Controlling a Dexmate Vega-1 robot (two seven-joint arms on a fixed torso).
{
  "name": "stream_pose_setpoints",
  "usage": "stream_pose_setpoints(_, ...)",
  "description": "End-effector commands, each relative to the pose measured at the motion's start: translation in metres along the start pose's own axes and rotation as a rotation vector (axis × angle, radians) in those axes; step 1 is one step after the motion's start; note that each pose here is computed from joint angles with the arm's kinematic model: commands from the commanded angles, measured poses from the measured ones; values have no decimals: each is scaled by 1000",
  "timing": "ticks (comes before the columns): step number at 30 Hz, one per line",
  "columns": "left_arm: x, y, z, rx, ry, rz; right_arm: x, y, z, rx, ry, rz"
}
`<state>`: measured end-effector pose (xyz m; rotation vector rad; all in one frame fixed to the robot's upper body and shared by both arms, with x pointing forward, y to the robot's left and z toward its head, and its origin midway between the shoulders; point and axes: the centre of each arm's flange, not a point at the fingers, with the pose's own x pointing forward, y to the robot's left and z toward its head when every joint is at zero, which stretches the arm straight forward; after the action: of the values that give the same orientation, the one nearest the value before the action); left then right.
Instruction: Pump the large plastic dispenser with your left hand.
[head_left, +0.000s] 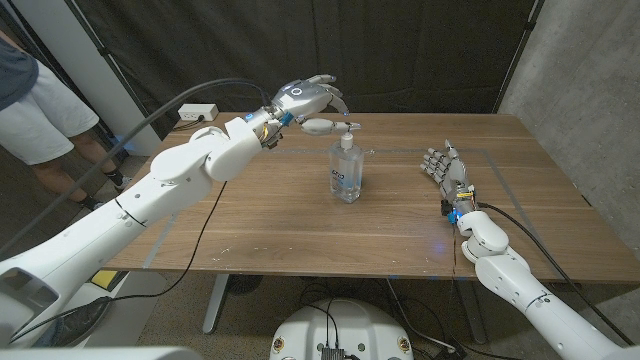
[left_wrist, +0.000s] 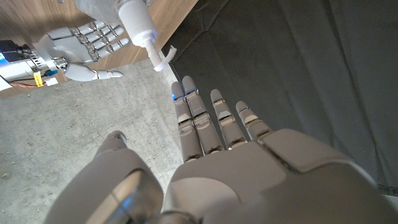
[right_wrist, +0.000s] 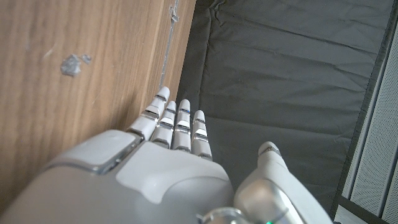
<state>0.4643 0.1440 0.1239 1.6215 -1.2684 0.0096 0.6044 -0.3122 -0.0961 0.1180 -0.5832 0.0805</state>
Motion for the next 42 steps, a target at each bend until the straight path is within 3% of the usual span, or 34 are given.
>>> stream_pose_setpoints(1, -17, 7, -22, -136, 88, 62, 2, -1, -2, 0, 7, 8)
stream_pose_setpoints(7, -34, 5, -45, -347, 146, 120, 7, 1, -1, 0, 0, 16)
stream_pose_setpoints(12, -51, -5, -64, -523, 204, 159, 11, 3, -1, 0, -9, 19)
stream_pose_setpoints(13, -59, -15, -71, -612, 232, 185, 12, 4, -1, 3, -11, 18)
stream_pose_setpoints(15, -62, -21, -74, -664, 246, 201, 13, 5, 0, 3, -12, 19)
stream_pose_setpoints(16, -68, -33, -81, -764, 271, 220, 15, 6, 0, 0, -14, 22)
stream_pose_setpoints(17, -68, -34, -81, -768, 269, 221, 15, 6, 0, -1, -14, 22)
stream_pose_setpoints(18, -74, -46, -86, -865, 290, 243, 16, 7, 1, -1, -17, 25)
stream_pose_setpoints(22, -86, -67, -93, -1026, 326, 308, 20, 10, 3, -5, -20, 33)
stream_pose_setpoints(34, -124, -111, -120, -1328, 437, 409, 23, 13, 0, -3, -41, 30)
stream_pose_setpoints(42, -139, -141, -128, -1397, 517, 428, 26, 15, 1, -8, -67, 30)
